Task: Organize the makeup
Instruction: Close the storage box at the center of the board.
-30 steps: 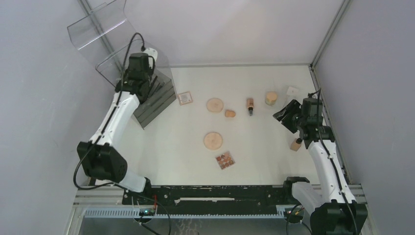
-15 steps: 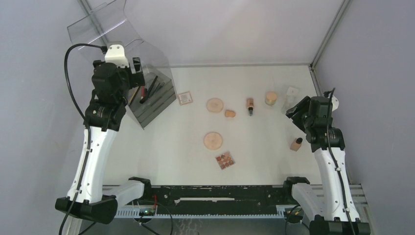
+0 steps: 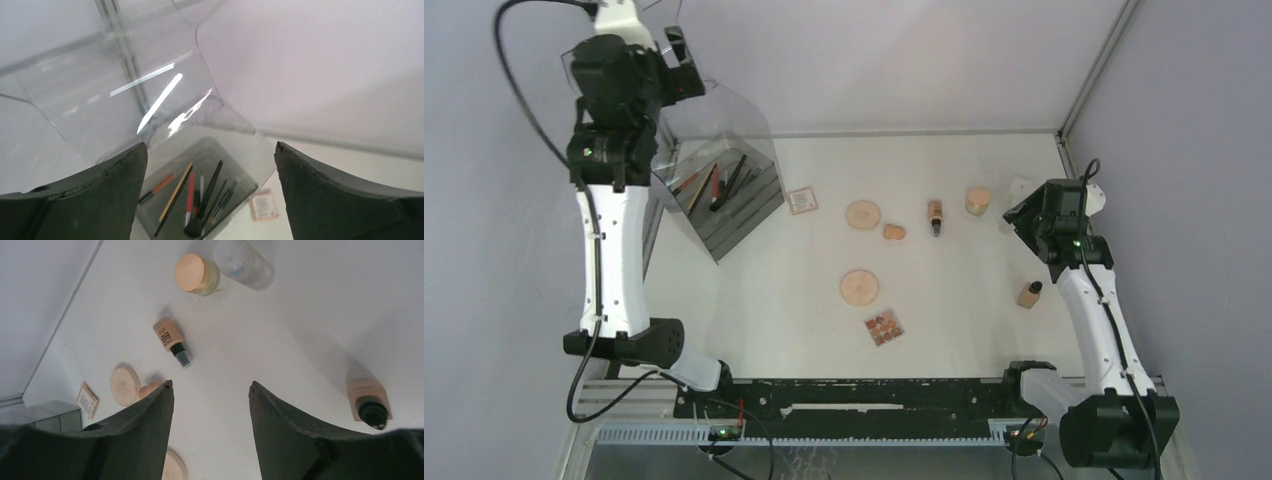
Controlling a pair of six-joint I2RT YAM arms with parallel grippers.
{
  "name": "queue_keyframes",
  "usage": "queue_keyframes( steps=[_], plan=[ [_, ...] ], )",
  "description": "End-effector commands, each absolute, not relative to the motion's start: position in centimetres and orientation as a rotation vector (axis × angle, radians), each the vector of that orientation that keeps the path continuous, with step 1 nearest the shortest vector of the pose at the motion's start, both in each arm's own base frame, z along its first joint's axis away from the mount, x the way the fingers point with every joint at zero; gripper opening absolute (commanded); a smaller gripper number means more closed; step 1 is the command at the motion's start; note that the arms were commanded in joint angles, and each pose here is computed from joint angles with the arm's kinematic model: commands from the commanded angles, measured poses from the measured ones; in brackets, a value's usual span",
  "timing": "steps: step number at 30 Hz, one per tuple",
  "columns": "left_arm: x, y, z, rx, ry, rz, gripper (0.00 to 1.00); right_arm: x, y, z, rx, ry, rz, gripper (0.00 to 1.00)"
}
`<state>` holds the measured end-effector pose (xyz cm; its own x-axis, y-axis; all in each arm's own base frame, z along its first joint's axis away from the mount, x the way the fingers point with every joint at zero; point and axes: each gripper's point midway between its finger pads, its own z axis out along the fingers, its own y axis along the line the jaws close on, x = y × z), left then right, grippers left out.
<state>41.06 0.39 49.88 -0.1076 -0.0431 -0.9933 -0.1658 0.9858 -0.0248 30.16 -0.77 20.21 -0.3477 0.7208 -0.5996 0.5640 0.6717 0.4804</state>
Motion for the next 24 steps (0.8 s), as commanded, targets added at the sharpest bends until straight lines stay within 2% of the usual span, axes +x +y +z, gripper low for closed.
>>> queue_keyframes(
  steps=[1, 7, 10, 15, 24],
  plan=[
    [38.8, 0.6, 58.4, -0.190, 1.432, -0.064, 1.00, 33.3, 1.2, 23.5, 0.920, 1.963, 0.372, 0.64],
    [36.7, 4.1, 64.7, -0.283, 1.194, 0.063, 1.00, 34.7, 4.0, 22.9, 0.823, 2.028, 0.411, 0.64],
    [36.4, 7.9, 66.3, -0.399, 1.126, 0.175, 1.00, 35.4, 5.3, 22.5, 0.791, 2.063, 0.453, 0.64],
    [39.3, 12.5, 64.6, -0.482, 1.143, 0.278, 1.00, 36.1, 6.4, 21.7, 0.756, 2.129, 0.496, 0.64],
    [43.5, 15.2, 59.8, -0.470, 1.280, 0.162, 1.00, 35.5, 5.9, 20.6, 0.759, 2.180, 0.465, 0.63]
  ],
)
